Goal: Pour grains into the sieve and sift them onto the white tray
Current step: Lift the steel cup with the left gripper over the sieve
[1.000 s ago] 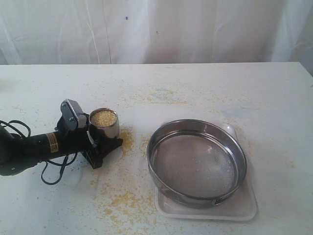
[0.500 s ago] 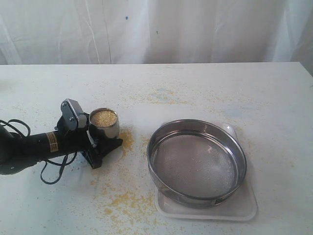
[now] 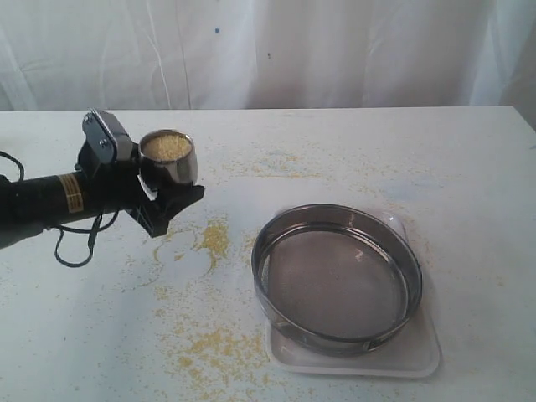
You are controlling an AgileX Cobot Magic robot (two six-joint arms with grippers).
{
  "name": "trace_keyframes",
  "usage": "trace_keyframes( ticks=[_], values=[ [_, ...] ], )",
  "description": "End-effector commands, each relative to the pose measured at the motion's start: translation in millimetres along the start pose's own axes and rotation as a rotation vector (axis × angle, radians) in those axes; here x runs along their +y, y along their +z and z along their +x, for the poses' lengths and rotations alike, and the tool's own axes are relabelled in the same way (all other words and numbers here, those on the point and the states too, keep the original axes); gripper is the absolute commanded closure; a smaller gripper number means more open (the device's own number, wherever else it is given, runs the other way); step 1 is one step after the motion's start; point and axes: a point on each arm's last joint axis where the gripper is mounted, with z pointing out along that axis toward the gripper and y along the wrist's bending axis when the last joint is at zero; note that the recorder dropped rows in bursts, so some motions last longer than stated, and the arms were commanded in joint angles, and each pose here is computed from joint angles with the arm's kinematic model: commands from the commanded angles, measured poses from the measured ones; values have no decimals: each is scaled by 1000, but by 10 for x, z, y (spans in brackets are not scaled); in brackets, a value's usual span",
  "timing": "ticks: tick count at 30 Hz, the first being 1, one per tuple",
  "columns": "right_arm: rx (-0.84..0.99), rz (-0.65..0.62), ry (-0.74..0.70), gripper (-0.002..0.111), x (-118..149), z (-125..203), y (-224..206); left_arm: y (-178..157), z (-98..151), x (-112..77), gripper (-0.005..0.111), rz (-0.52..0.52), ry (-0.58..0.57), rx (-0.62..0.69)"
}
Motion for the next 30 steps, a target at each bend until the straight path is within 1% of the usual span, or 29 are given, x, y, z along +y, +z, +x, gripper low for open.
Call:
trace_keyframes(
  ticks=[1,4,7,10,12,14,17,19,21,24,30],
  values=[
    [-7,-8,-2,108,4,-3,-1,-158,-510,-20,107,27,-87,-113],
    [-7,-8,-2,108,4,-3,-1,-267,-832,-75,107,41,-118,-170],
    [-7,-8,-2,108,4,-3,-1,-352,-1154,-206,107,67,-75,-235],
    [-7,-8,-2,108,4,-3,-1,-369,-1391,-398,107,112,-30,-288],
    [-7,-8,-2,108,4,-3,-1,-356,-1527,-568,107,161,-7,-320],
    [-7,-8,-2,108,4,-3,-1,-304,-1579,-700,107,158,-5,-273],
    [-7,-8,-2,108,4,-3,-1,-194,-1597,-877,107,96,-69,-156],
    [-7,-8,-2,108,4,-3,-1,-118,-1601,-1004,107,71,-125,-114],
    [-7,-8,-2,108,4,-3,-1,-70,-1612,-1097,107,57,-179,-101],
    [-7,-8,-2,108,4,-3,-1,-17,-1620,-1219,107,83,-170,-104],
    [-7,-8,-2,108,4,-3,-1,49,-1580,-1308,107,132,-178,-115]
  ],
)
